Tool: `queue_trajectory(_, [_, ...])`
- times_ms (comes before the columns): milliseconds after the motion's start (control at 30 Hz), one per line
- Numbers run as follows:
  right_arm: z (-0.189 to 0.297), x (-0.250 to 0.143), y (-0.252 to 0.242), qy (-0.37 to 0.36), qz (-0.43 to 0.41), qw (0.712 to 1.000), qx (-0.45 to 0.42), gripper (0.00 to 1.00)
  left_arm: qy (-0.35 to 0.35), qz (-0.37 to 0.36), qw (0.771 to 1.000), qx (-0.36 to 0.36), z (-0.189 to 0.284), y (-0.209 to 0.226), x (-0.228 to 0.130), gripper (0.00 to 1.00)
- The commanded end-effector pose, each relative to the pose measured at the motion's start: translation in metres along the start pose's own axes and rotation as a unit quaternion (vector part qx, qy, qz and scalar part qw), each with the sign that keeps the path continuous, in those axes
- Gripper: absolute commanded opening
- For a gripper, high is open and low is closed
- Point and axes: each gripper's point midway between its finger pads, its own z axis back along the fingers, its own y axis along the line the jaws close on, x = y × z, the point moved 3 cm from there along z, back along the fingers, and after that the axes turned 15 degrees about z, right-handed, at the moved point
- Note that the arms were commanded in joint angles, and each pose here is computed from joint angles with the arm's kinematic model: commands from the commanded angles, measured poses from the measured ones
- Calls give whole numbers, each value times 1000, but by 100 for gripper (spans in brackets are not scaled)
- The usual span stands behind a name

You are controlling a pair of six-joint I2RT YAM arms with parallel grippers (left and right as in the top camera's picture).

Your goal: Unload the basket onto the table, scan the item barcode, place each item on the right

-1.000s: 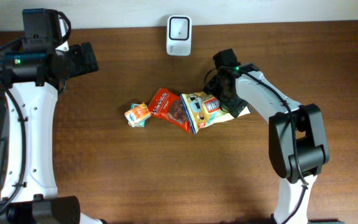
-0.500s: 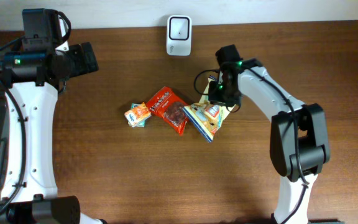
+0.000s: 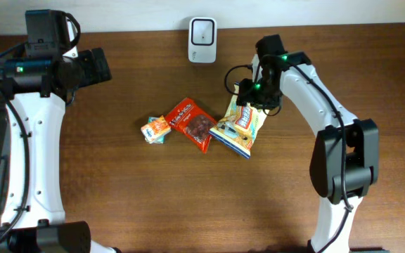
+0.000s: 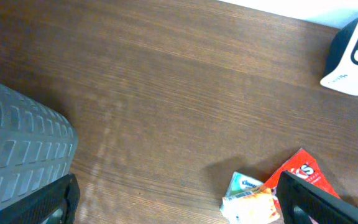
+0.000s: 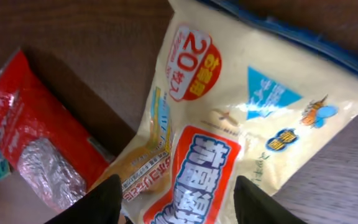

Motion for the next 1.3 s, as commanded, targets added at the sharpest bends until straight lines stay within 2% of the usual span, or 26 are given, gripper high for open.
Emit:
queue_trajectory(0, [-30,-24,-11,46,-67,996,-32,59,3,-2,1000,0,-2,1,-1,99])
queue_trajectory(167, [-54,-45,-27,65,-70,993,-63,58,3,-2,1000,1,-2,1,-1,99])
queue_trajectory(233, [-62,-51,-30,69,-70,993,-66,52,3,-2,1000,0,-2,1,-1,99])
queue_trajectory(333, [-67,-53,-32,67,-70,993,-64,35,3,-2,1000,0,-2,1,-1,99])
queue_trajectory(400, [-67,-53,-31,66,-70,993,-61,4,3,-2,1000,0,-2,1,-1,99])
queue_trajectory(500, [-65,-50,-27,64,-53,995,-48,4,3,-2,1000,0,-2,1,-1,99])
queue_trajectory(633, [-46,-33,-10,40,11,999,-6,4,3,-2,1000,0,-2,1,-1,99])
queue_trajectory(767, [15,-4,24,-16,109,991,72,4,3,-2,1000,0,-2,1,-1,99])
queue_trajectory(867, [79,15,48,-70,163,970,168,4,3,-2,1000,0,-2,1,-1,99])
queue_trajectory(933, [98,19,57,-92,186,955,213,4,3,-2,1000,0,-2,1,-1,99])
queue_trajectory(1133, [143,22,83,-172,252,875,376,4,3,-2,1000,0,-2,1,-1,99])
queue_trajectory(1267, [154,21,90,-183,247,855,417,4,3,-2,1000,0,-2,1,-1,99])
